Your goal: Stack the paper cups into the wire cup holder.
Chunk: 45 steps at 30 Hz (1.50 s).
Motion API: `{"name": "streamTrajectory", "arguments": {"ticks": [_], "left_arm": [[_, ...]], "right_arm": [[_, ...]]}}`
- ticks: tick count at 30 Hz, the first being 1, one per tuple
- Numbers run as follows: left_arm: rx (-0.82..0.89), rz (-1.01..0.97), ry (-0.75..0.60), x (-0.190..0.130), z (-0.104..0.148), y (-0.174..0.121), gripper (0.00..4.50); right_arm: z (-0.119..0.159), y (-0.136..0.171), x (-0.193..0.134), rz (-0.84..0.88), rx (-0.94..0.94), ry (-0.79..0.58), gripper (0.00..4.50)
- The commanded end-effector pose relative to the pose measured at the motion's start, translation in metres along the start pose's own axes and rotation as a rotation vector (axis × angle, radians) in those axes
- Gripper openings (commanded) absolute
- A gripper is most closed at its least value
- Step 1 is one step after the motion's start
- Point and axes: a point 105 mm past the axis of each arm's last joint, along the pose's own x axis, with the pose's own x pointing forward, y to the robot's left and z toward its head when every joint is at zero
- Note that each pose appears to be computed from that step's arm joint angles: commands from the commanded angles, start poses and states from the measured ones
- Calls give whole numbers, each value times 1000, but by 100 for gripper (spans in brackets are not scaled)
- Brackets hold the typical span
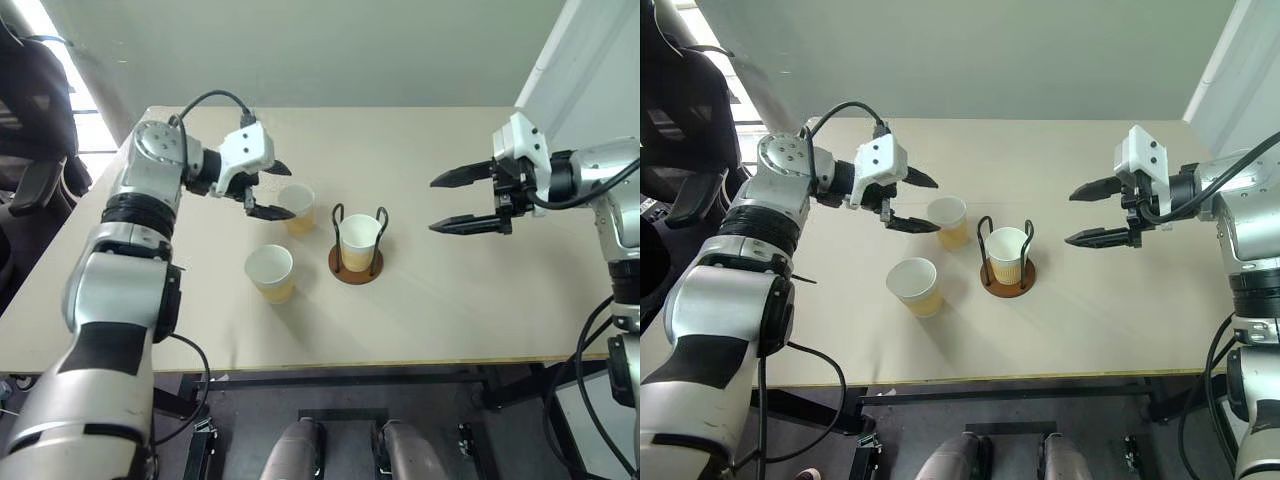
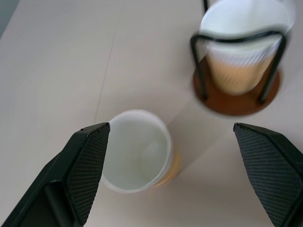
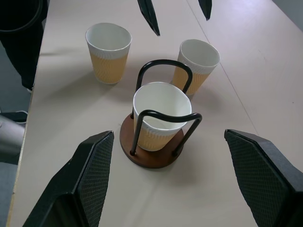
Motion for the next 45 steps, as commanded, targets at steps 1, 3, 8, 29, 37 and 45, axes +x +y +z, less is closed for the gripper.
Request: {"name": "streamTrajectory", "arguments": {"ticks": [1, 3, 8, 29, 37, 45], "left_arm": [[90, 44, 26, 1, 10, 9, 450], [126, 50, 59, 3, 7, 9, 450], [233, 58, 156, 9, -3, 7, 450], [335, 74, 282, 22, -25, 1, 450], [371, 13, 280, 39, -27, -12, 450], [370, 7, 282, 46, -27, -14, 450]], "right_arm": [[9, -2, -8, -28, -44, 8, 382], [10, -2, -8, -28, -45, 8, 382], [12, -2, -9, -31, -52, 5, 382], [15, -1, -12, -31, -61, 15, 382], [17, 1, -11, -26, -77, 17, 382], [15, 3, -12, -29, -80, 24, 382]]}}
